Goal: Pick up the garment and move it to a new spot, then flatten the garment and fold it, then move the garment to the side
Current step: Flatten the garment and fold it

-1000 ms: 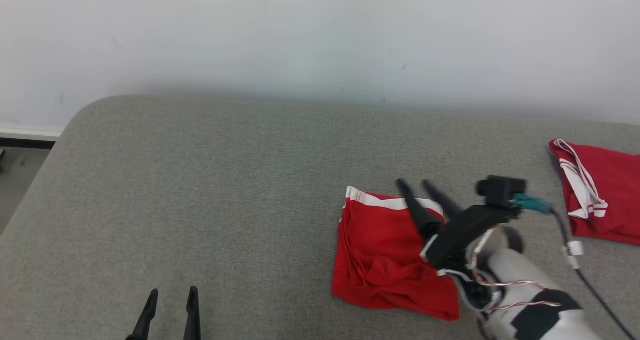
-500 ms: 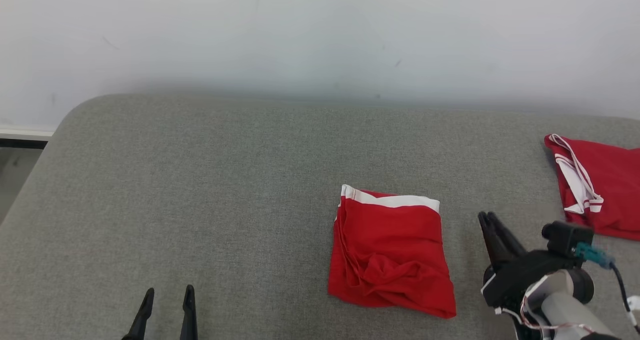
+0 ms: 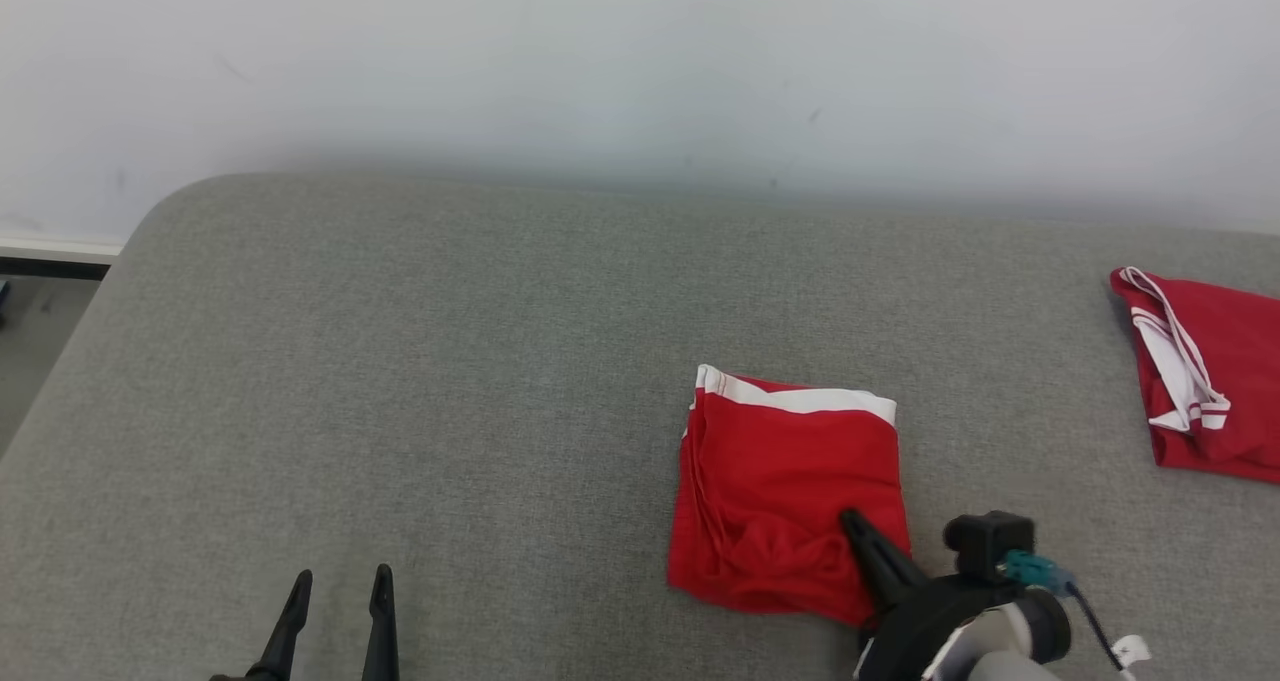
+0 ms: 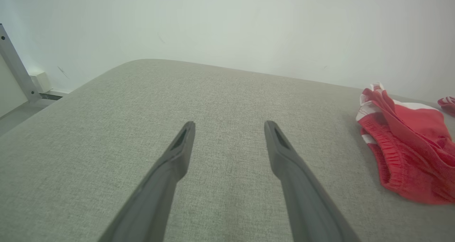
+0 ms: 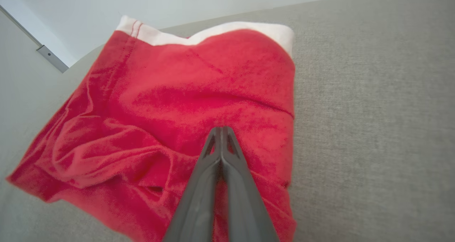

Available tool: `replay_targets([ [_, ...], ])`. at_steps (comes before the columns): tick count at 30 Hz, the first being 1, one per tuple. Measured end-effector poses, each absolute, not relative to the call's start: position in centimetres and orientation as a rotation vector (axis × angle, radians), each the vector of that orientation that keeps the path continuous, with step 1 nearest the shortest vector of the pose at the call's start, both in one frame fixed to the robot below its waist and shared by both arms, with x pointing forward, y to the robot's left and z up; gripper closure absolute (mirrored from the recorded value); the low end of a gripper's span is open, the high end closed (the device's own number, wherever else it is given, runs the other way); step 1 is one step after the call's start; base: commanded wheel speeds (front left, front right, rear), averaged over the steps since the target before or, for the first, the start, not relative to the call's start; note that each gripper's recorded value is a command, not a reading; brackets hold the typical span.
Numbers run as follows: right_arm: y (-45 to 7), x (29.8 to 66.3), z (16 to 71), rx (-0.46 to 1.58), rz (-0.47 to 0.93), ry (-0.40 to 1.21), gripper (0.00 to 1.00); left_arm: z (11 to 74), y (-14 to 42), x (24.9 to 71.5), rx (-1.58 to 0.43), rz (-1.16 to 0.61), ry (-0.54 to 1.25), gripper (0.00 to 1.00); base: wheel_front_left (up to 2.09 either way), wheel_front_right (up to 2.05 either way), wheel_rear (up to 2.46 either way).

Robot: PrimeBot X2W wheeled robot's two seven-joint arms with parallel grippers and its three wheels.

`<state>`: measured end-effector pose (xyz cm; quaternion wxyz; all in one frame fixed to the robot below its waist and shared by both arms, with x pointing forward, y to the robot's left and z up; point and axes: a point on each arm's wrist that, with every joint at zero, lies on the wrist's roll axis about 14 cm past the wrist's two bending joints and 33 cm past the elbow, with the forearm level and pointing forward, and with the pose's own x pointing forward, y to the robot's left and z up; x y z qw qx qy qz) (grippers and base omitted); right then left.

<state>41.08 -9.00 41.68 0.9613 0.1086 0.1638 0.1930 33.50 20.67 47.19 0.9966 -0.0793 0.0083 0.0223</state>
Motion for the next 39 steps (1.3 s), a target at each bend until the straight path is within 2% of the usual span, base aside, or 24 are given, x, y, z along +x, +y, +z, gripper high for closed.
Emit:
replay_targets([
  [15, 1.2, 37.0, 42.2, 0.307, 0.627, 0.353, 1.0, 47.4, 21.7, 32.7, -0.159, 0.078, 0.008, 0.0, 0.0, 0.0, 0.0],
  [22, 2.3, 36.7, 43.9, 0.321, 0.658, 0.302, 1.0, 47.6, 21.3, 32.8, -0.16, 0.065, 0.002, 0.0, 0.0, 0.0, 0.0],
  [26, -0.4, 38.8, 46.9, 0.337, 0.588, 0.188, 1.0, 47.5, 21.0, 32.7, -0.158, 0.054, 0.003, 0.0, 0.0, 0.0, 0.0],
  [31, -7.5, 40.7, 49.5, 0.291, 0.413, 0.051, 1.0, 47.6, 20.6, 33.0, -0.151, 0.038, 0.0, 0.0, 0.0, 0.0, 0.0],
  [35, -13.7, 40.7, 50.7, 0.231, 0.249, -0.029, 1.0, 47.7, 20.0, 33.3, -0.149, 0.017, -0.001, 0.0, 0.0, 0.0, 0.0],
  [39, -17.3, 39.6, 51.1, 0.188, 0.148, -0.067, 1.0, 48.0, 19.5, 33.7, -0.148, -0.003, -0.008, 0.0, 0.0, 0.0, 0.0],
])
